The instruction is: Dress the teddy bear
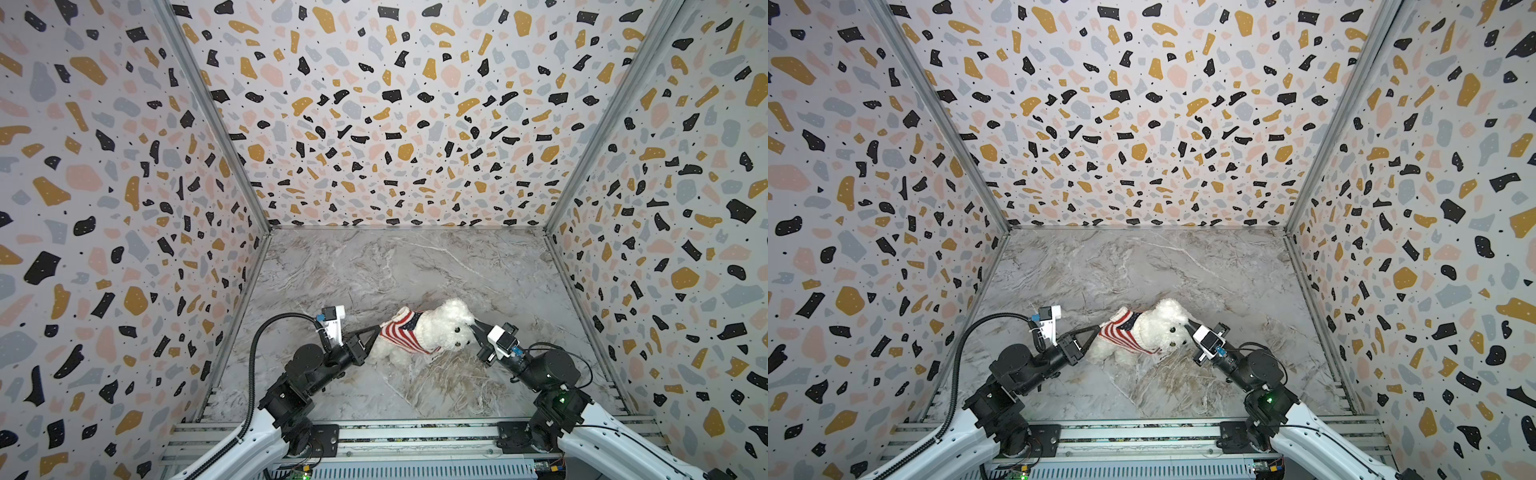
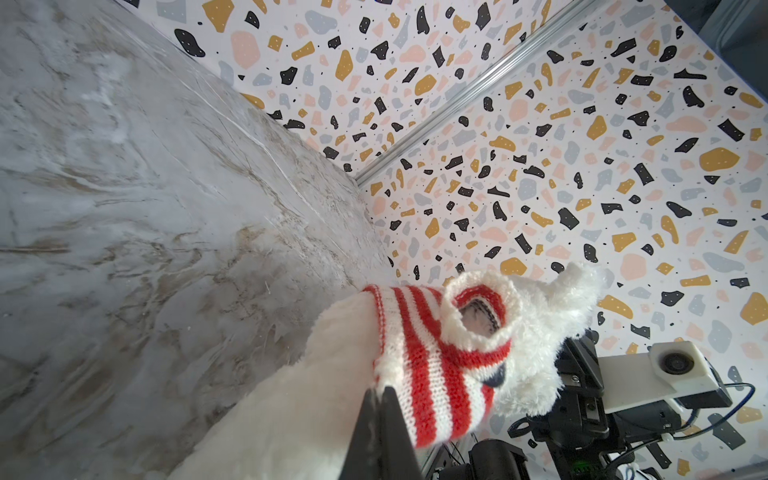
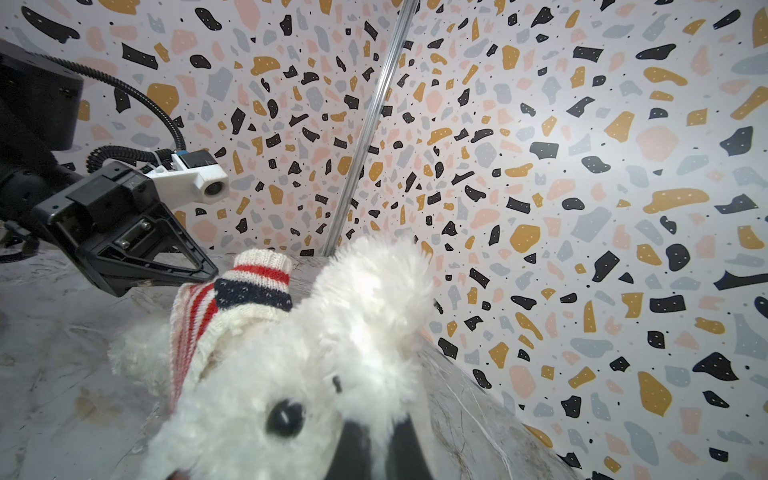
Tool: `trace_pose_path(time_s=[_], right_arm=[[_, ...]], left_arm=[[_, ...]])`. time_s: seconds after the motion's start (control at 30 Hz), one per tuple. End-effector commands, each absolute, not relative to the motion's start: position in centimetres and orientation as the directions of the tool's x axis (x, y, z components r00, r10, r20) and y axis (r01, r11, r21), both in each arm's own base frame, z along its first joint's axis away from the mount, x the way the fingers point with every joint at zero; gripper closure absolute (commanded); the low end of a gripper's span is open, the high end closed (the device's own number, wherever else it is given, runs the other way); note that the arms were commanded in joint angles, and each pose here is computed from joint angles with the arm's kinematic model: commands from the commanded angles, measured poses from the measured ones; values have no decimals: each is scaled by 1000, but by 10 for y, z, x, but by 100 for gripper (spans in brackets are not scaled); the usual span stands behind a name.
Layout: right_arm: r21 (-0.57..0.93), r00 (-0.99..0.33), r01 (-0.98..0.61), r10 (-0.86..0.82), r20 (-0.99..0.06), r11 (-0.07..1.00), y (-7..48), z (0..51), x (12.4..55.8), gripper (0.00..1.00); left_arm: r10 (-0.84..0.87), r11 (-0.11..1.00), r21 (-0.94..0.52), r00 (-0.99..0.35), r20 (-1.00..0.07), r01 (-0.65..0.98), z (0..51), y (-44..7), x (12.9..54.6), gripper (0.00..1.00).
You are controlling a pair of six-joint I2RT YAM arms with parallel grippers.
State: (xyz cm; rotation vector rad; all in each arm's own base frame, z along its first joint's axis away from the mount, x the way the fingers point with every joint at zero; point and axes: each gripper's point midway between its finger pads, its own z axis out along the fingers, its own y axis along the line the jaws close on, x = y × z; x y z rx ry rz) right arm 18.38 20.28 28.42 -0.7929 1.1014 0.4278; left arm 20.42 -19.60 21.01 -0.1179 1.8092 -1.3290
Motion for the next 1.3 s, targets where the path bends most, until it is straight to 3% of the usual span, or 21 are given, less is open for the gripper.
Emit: trace_pose_path(time_s=[0.0, 0.5, 0.9, 1.03, 1.13, 1.2, 1.27], right_arm=[[-294, 444, -601, 4, -896, 743, 185, 324, 188, 100], [-249, 440, -657, 94, -893, 711, 186, 337, 179, 100], [-422, 502, -737, 9, -865, 528, 219, 316, 158, 100], [-517, 576, -692, -46, -816, 503, 220, 313, 155, 100], [-557, 618, -676, -41, -785, 482, 220, 319, 155, 100], [-586, 638, -680, -37, -769, 442, 224, 319, 153, 100], [-608, 649, -690, -37, -760, 393, 231, 319, 151, 100]], left_arm=[[-532, 497, -786, -586, -611, 369, 200, -186, 209, 100], [-525, 528, -779, -591, -613, 339, 168, -181, 212, 100], [-428, 505, -695, -550, -717, 513, 207, -195, 200, 100], [-356, 597, -618, -521, -776, 512, 212, -188, 201, 74], [-311, 668, -561, -501, -808, 490, 216, -177, 202, 65], [-289, 678, -534, -485, -825, 505, 224, -176, 201, 64], [-263, 670, -517, -481, -836, 533, 233, -179, 197, 76]])
